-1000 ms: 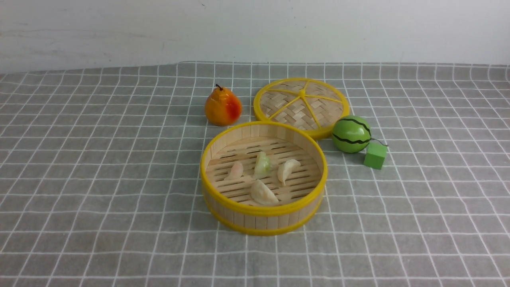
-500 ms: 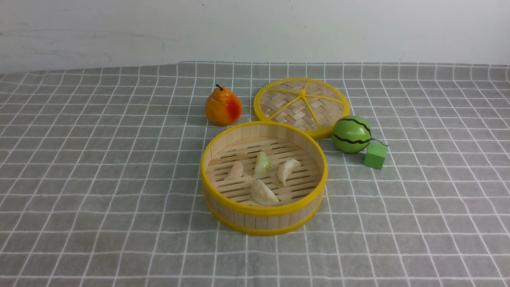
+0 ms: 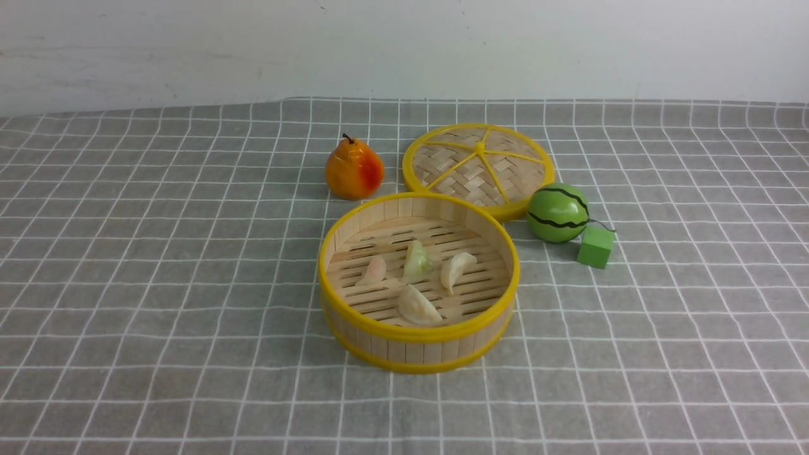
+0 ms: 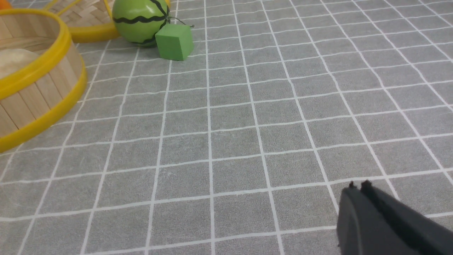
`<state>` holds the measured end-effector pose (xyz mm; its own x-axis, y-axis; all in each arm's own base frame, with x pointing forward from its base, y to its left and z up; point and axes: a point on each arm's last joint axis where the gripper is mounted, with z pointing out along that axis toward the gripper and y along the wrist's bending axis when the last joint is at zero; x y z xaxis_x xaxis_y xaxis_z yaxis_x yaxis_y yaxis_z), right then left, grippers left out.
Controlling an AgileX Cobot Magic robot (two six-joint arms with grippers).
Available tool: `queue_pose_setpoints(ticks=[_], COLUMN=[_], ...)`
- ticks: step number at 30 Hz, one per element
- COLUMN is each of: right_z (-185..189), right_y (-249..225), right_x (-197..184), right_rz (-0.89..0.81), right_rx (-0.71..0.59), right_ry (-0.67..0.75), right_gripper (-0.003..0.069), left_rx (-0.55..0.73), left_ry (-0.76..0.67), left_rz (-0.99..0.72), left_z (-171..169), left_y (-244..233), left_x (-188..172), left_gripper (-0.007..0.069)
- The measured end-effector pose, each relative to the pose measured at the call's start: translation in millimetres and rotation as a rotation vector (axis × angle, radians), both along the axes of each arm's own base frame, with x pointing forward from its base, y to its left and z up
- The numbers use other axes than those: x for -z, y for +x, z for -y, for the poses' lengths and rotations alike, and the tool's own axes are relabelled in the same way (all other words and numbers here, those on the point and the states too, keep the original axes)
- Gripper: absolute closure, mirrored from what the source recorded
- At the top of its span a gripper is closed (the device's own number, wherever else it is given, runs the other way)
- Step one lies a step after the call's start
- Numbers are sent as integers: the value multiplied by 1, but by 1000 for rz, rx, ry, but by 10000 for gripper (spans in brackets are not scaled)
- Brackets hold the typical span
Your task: Put the dumplings into the steamer on the table with the grey tablecloth.
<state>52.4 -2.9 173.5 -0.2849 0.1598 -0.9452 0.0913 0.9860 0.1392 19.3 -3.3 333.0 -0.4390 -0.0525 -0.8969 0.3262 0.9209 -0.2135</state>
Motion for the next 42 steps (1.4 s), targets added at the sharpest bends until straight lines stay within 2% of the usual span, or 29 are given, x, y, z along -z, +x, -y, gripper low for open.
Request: queue_pose_setpoints(ticks=[12, 15, 16, 17, 18, 19, 20, 24, 26, 27, 32, 42], right_z=[0, 0, 0, 0, 0, 0, 0, 0, 0, 0, 0, 0], right_y=[0, 0, 0, 0, 0, 0, 0, 0, 0, 0, 0, 0], right_x=[0, 0, 0, 0, 0, 0, 0, 0, 0, 0, 0, 0], right_rz=[0, 0, 0, 0, 0, 0, 0, 0, 0, 0, 0, 0], right_rx=[0, 0, 0, 0, 0, 0, 0, 0, 0, 0, 0, 0], right_ry=[0, -1, -1, -1, -1, -1, -1, -1, -1, -1, -1, -1], right_gripper=[668, 664, 663, 662, 662, 661, 661, 658, 657, 654, 648, 637], left_rx=[-14, -72, -103, -128, -140, -206, -206, -353, -377, -430, -470, -489], left_ry=[0, -46, -78, -97, -102, -141, -139, -197, -195, -182, -145, -69], left_rz=[15, 86, 158, 194, 209, 287, 284, 390, 390, 362, 273, 135], left_z=[3, 5, 6, 6, 6, 6, 6, 1, -1, -3, -5, -6], left_y=[8, 16, 20, 22, 24, 27, 27, 28, 29, 32, 37, 35], left_x=[10, 23, 28, 33, 36, 52, 55, 86, 95, 109, 141, 158], left_gripper=[540, 592, 631, 640, 639, 639, 639, 639, 639, 639, 639, 639])
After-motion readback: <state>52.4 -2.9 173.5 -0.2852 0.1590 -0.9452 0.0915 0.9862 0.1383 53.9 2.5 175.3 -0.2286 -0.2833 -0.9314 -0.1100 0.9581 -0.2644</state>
